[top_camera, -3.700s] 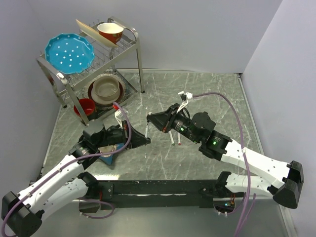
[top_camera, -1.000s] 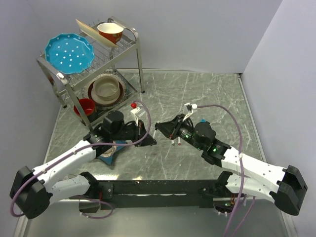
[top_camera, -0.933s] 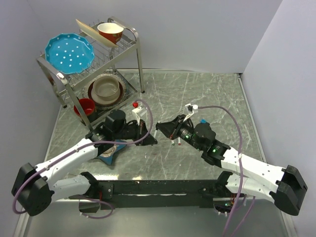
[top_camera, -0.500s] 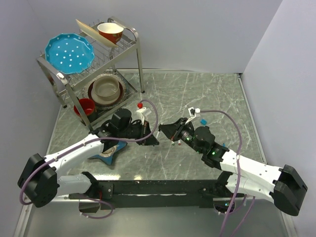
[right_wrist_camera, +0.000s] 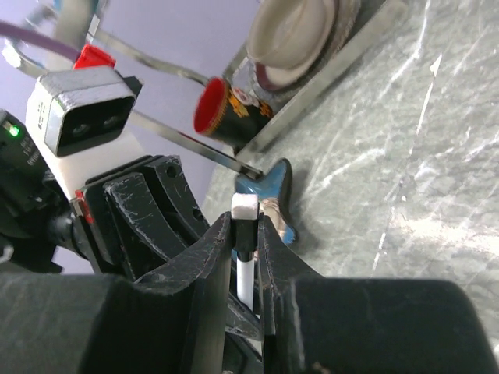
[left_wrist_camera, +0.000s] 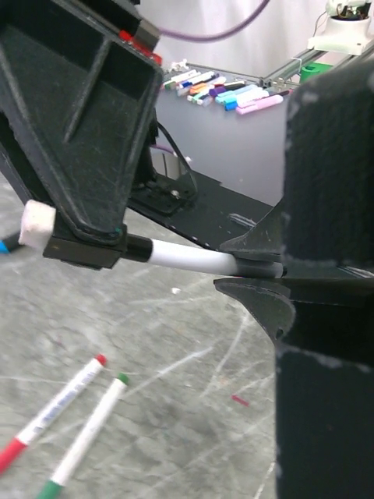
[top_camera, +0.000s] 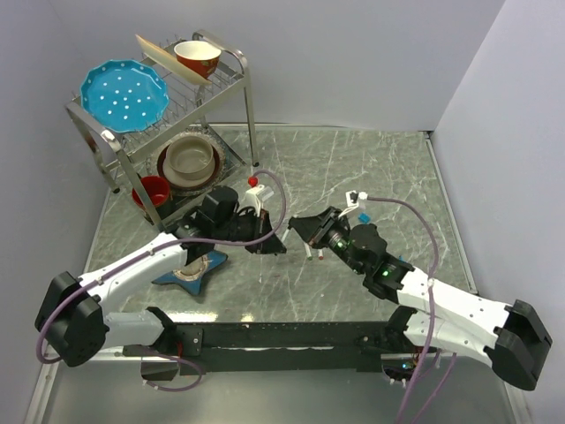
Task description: Insert the pens into the pen caps
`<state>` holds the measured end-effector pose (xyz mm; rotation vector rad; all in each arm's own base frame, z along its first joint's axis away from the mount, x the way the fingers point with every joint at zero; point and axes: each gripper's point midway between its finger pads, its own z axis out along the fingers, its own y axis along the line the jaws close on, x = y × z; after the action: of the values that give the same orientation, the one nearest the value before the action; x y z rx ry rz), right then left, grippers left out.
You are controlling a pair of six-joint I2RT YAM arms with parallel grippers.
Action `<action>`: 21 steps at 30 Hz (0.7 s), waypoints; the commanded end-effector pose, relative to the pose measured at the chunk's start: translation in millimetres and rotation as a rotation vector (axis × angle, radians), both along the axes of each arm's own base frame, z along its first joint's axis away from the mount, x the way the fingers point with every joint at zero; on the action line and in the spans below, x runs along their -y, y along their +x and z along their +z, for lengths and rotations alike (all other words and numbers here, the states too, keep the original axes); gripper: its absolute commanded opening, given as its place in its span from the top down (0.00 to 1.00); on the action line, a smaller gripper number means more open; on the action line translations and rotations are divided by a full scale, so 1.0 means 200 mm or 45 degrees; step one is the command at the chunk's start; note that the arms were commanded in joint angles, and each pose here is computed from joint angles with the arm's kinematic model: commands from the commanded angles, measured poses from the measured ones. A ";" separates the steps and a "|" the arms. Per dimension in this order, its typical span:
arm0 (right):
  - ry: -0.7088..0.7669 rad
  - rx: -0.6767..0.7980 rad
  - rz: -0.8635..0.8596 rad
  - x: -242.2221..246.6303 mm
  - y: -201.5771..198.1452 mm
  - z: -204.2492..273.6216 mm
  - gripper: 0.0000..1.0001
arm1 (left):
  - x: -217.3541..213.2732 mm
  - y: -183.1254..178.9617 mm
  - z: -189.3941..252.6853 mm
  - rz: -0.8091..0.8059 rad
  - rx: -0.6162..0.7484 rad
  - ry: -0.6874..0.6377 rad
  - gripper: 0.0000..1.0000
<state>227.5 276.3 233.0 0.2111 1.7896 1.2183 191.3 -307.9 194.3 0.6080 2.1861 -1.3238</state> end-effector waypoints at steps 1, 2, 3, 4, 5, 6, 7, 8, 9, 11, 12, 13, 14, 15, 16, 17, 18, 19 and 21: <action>0.013 -0.098 0.333 -0.07 -0.27 0.07 0.77 | -0.07 0.42 0.38 0.403 0.348 -0.148 0.99; -0.014 -0.063 0.312 -0.04 -0.27 0.09 0.66 | -0.08 0.40 0.34 0.388 0.319 -0.125 0.99; -0.029 -0.036 0.274 -0.01 -0.24 0.12 0.62 | -0.08 0.38 0.32 0.367 0.313 -0.111 0.99; -0.038 -0.016 0.241 0.01 -0.23 0.15 0.59 | -0.09 0.37 0.32 0.369 0.310 -0.103 0.99; -0.070 -0.009 0.218 0.04 -0.23 0.14 0.54 | -0.11 0.36 0.28 0.384 0.283 -0.070 0.99; -0.077 0.003 0.203 0.06 -0.23 0.15 0.52 | -0.12 0.37 0.25 0.416 0.267 -0.053 0.99; -0.087 0.007 0.200 0.07 -0.23 0.14 0.49 | -0.14 0.36 0.24 0.426 0.262 -0.047 0.99; -0.103 0.020 0.200 0.09 -0.24 0.14 0.42 | -0.15 0.35 0.22 0.435 0.249 -0.037 0.99; -0.105 0.035 0.197 0.10 -0.24 0.15 0.39 | -0.15 0.35 0.20 0.444 0.233 -0.037 0.99; -0.163 0.023 0.138 0.15 -0.22 0.10 0.36 | -0.15 0.34 0.15 0.451 0.194 -0.026 0.99; -0.169 0.028 0.125 0.17 -0.22 0.10 0.36 | -0.15 0.34 0.13 0.469 0.162 -0.029 0.99; -0.184 0.031 0.090 0.20 -0.21 0.08 0.35 | -0.15 0.36 0.09 0.491 0.137 -0.008 0.99; -0.185 0.034 0.070 0.22 -0.21 0.08 0.34 | -0.15 0.36 0.04 0.511 0.108 0.013 0.99; -0.193 0.029 0.053 0.23 -0.21 0.06 0.33 | -0.15 0.36 0.01 0.541 0.072 0.024 0.99; -0.201 0.018 0.034 0.26 -0.21 0.04 0.33 | -0.14 0.35 -0.06 0.557 0.033 0.069 0.99; -0.206 0.013 0.009 0.27 -0.20 0.03 0.32 | -0.15 0.37 -0.12 0.608 0.012 0.110 0.99; -0.211 0.006 -0.013 0.29 -0.20 0.02 0.32 | -0.14 0.37 -0.15 0.635 -0.025 0.119 0.98; -0.214 -0.004 -0.025 0.31 -0.20 0.01 0.32 | -0.11 0.35 -0.21 0.627 -0.061 0.147 0.98; -0.222 -0.015 -0.074 0.34 -0.19 -0.01 0.32 | -0.09 0.34 -0.29 0.666 -0.127 0.171 0.96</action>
<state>181.3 227.0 242.9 0.0955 1.8723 1.1234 257.7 -284.5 165.2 0.1560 2.2353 -1.0029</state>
